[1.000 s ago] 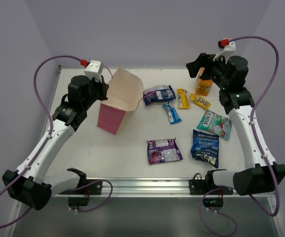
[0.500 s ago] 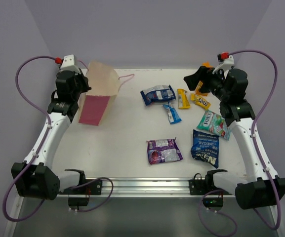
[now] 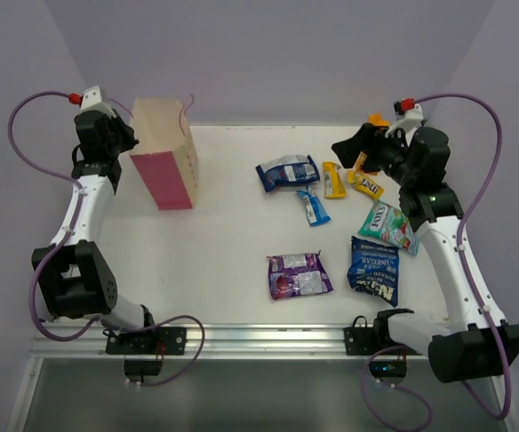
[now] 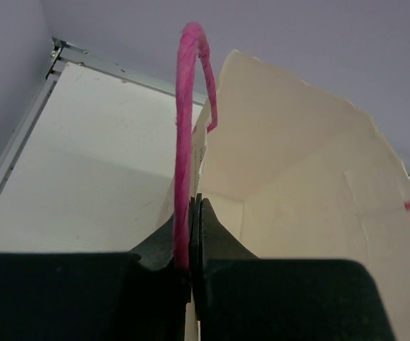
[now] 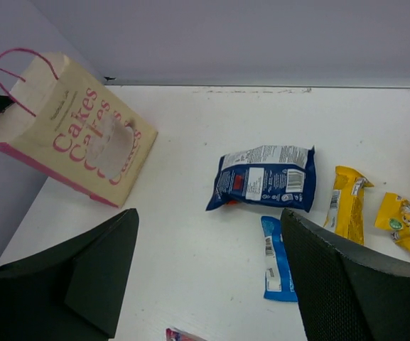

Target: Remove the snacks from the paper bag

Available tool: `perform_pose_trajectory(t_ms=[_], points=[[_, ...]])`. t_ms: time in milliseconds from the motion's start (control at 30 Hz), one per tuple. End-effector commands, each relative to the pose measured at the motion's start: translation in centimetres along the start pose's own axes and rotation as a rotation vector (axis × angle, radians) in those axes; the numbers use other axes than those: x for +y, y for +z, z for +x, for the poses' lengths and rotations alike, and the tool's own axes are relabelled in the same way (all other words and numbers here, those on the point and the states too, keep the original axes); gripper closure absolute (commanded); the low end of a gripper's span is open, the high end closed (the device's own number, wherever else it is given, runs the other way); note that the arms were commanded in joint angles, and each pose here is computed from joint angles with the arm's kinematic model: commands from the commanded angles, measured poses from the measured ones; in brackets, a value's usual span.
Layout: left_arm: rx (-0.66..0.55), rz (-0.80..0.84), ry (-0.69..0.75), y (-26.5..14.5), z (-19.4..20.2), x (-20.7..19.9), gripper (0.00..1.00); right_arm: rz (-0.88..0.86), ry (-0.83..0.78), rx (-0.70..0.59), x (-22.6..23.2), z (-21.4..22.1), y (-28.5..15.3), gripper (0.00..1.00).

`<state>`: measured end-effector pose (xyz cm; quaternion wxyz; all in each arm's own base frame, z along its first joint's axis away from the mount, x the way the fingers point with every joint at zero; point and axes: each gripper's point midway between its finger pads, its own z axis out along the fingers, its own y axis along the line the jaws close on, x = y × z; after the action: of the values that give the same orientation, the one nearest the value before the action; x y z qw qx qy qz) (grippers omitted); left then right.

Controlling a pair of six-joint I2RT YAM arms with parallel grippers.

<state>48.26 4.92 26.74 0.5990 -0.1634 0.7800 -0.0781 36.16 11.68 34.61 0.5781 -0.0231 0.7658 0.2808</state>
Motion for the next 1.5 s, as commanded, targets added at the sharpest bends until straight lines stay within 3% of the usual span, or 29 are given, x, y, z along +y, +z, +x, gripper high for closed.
perform_pose_trajectory(t_ms=[0,67,167,267,300,400,467,500,600,833,1000,1233,1467], points=[[-0.051,-0.007,-0.002,-0.3,-2.4,0.2,1.0,-0.026,-0.017,-0.016,0.8,-0.4,-0.9,0.16],[-0.018,-0.03,0.0,-0.2,-1.6,0.8,1.0,-0.031,-0.019,-0.016,0.9,-0.5,-1.0,0.16],[0.025,-0.047,0.006,-0.1,-0.6,1.3,0.88,-0.031,-0.024,-0.015,1.1,-0.8,-1.2,0.15],[0.02,-0.063,0.02,-0.7,-1.5,1.3,0.64,-0.018,-0.042,-0.026,1.3,-1.4,-1.9,0.13],[0.015,-0.07,0.024,-0.9,-1.9,1.3,0.51,-0.011,-0.043,-0.024,1.3,-1.5,-2.1,0.12],[-0.004,-0.083,0.039,-1.9,-3.4,1.1,0.29,0.006,-0.062,-0.046,1.6,-2.5,-3.2,0.07],[-0.008,-0.088,0.051,-2.4,-4.3,0.9,0.2,0.01,-0.089,-0.079,2.1,-3.7,-4.2,0.01],[-0.013,-0.09,0.054,-2.8,-4.7,0.8,0.11,0.023,-0.093,-0.079,2.1,-3.9,-4.6,0.01],[-0.014,-0.086,0.064,-4.2,-6.0,0.2,0.0,0.076,-0.131,-0.13,2.4,-5.8,-6.8,0.01],[-0.022,-0.046,0.097,-11.6,-9.4,-2.1,0.0,0.286,-0.227,-0.344,2.9,-11.8,-15.9,0.01],[-0.183,0.013,0.149,-20.2,-12.1,-4.6,0.0,0.405,-0.304,-0.533,3.4,-14.1,-23.3,0.01],[-0.292,0.08,0.241,-28.5,-12.6,-7.2,0.0,0.407,-0.341,-0.755,5.4,-12.8,-32.2,0.01],[-0.408,0.049,0.261,-33.6,-12.6,-5.7,0.0,0.386,-0.354,-0.835,6.1,-11.5,-35.7,0.01]])
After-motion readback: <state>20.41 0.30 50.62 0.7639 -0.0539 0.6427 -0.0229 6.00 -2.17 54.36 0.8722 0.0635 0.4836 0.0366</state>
